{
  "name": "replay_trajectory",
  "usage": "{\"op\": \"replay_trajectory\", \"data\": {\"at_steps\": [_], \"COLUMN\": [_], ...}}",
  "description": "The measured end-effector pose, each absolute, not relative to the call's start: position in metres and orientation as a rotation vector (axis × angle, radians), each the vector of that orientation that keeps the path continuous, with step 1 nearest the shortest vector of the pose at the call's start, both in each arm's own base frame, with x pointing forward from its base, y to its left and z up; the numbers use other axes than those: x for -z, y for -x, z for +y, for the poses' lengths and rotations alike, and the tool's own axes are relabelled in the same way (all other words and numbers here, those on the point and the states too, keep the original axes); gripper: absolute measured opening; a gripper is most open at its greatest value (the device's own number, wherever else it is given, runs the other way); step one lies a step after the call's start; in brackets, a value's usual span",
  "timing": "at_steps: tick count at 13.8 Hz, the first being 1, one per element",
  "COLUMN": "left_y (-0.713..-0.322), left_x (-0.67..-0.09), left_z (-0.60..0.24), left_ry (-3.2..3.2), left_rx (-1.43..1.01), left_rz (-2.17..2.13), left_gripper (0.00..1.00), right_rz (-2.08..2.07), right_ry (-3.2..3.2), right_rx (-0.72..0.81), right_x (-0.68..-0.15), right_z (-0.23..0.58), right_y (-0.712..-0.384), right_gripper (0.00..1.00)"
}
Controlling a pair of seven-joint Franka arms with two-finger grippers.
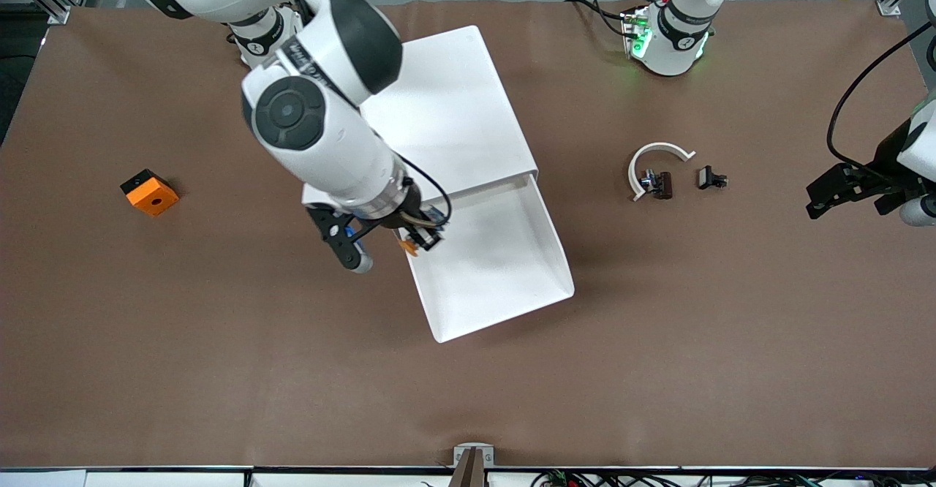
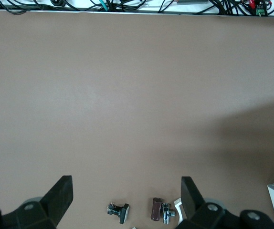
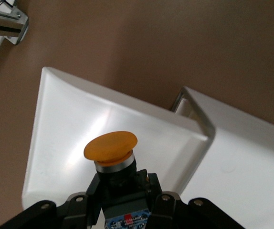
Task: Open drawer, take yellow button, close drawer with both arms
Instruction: 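Carry the orange button beside the orange button box with the right gripper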
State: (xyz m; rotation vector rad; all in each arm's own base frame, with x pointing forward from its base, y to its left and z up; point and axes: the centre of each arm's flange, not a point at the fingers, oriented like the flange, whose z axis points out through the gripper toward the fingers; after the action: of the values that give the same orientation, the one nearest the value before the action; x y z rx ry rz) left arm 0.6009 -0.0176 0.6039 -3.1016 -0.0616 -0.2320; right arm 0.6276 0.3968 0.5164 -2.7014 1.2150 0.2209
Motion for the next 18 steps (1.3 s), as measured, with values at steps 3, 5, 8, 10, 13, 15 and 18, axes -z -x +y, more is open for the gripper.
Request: {"op": "replay_trajectory", "data": {"at_steps": [3, 5, 8, 10, 13, 15, 18], "left_y": [-0.601, -0.601, -0.601, -0.601, -0.600, -0.597, -0.591], "left_x": [-0.603, -0.603, -0.603, -0.603, -0.602, -0.598, -0.603], "left_z": [-0.017, -0.017, -0.017, -0.017, -0.017, -0.017, -0.018], "left_ry": [3.102, 3.102, 3.102, 3.102, 3.102, 3.103, 3.103], "left_rx": [0.230, 0.229, 0.229, 0.228, 0.217, 0.165, 0.108], "left_rz": [-0.062, -0.062, -0.062, -0.063, -0.068, -0.071, -0.069], "left_gripper": [1.00, 1.00, 1.00, 1.00, 1.00, 1.00, 1.00], "right_rz": [1.005, 0.826, 0.621, 0.498, 0.322, 0.252, 0.166], "right_ry": [2.809, 2.893, 2.959, 2.991, 3.031, 3.060, 3.083], "right_rx": [-0.221, -0.245, -0.267, -0.271, -0.217, -0.224, -0.210], "right_x": [-0.549, -0.576, -0.588, -0.577, -0.551, -0.530, -0.504], "right_z": [0.327, 0.282, 0.225, 0.192, 0.143, 0.119, 0.091], "right_y": [-0.642, -0.637, -0.638, -0.636, -0.614, -0.587, -0.559], "right_gripper": [0.42, 0.42, 0.42, 0.42, 0.42, 0.42, 0.42]}}
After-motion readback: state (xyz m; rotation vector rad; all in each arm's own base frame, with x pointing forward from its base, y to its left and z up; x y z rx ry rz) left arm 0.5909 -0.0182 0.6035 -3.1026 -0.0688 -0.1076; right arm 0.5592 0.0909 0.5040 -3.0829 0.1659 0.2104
